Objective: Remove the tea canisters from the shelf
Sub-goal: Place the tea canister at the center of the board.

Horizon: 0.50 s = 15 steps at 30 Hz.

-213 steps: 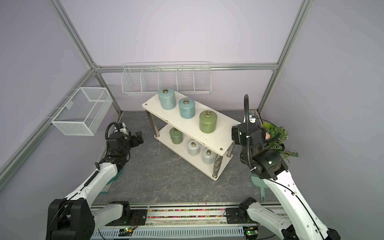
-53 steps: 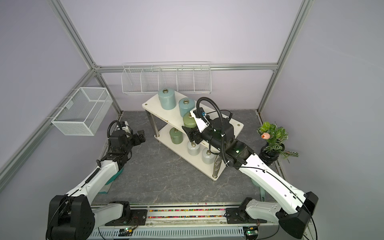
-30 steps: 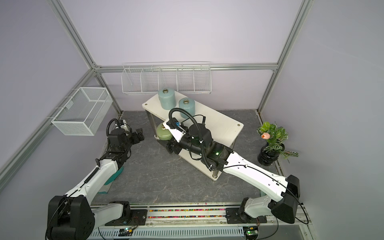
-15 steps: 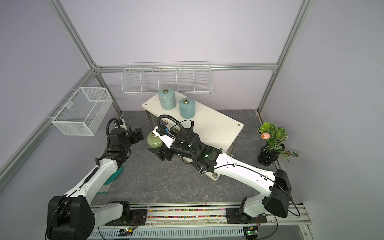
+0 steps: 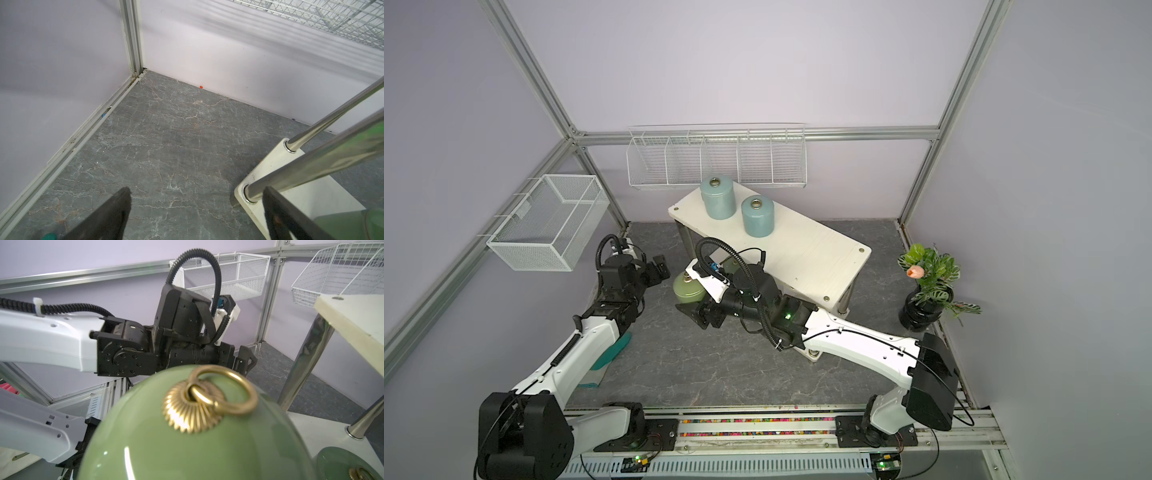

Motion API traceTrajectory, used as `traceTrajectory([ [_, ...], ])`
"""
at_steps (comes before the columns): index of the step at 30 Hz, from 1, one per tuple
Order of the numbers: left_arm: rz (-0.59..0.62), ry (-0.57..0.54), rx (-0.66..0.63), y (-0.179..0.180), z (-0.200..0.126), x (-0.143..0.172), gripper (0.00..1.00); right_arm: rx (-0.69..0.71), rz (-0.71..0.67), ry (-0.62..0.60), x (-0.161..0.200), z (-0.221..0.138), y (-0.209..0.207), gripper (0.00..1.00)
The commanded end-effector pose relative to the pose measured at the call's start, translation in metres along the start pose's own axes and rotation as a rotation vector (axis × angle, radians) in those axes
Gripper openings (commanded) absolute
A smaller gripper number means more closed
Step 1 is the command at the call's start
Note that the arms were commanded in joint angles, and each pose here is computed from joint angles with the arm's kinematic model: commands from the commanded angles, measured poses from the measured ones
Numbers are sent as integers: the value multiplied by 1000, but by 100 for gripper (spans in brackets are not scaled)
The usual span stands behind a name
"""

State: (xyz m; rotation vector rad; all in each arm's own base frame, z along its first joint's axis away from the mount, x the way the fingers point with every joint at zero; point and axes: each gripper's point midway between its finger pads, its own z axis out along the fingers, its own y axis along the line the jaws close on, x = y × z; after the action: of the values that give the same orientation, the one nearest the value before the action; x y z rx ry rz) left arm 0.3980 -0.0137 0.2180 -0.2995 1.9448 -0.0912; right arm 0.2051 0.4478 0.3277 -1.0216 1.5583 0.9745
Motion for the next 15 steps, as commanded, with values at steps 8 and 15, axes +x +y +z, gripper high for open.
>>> traceTrajectory([
  [8, 10, -22, -9, -2, -1, -12, 100, -54, 53, -13, 18, 19, 9, 48],
  [15, 9, -22, -4, -4, 2, -13, 100, -55, 84, 36, 48, 31, 6, 48],
])
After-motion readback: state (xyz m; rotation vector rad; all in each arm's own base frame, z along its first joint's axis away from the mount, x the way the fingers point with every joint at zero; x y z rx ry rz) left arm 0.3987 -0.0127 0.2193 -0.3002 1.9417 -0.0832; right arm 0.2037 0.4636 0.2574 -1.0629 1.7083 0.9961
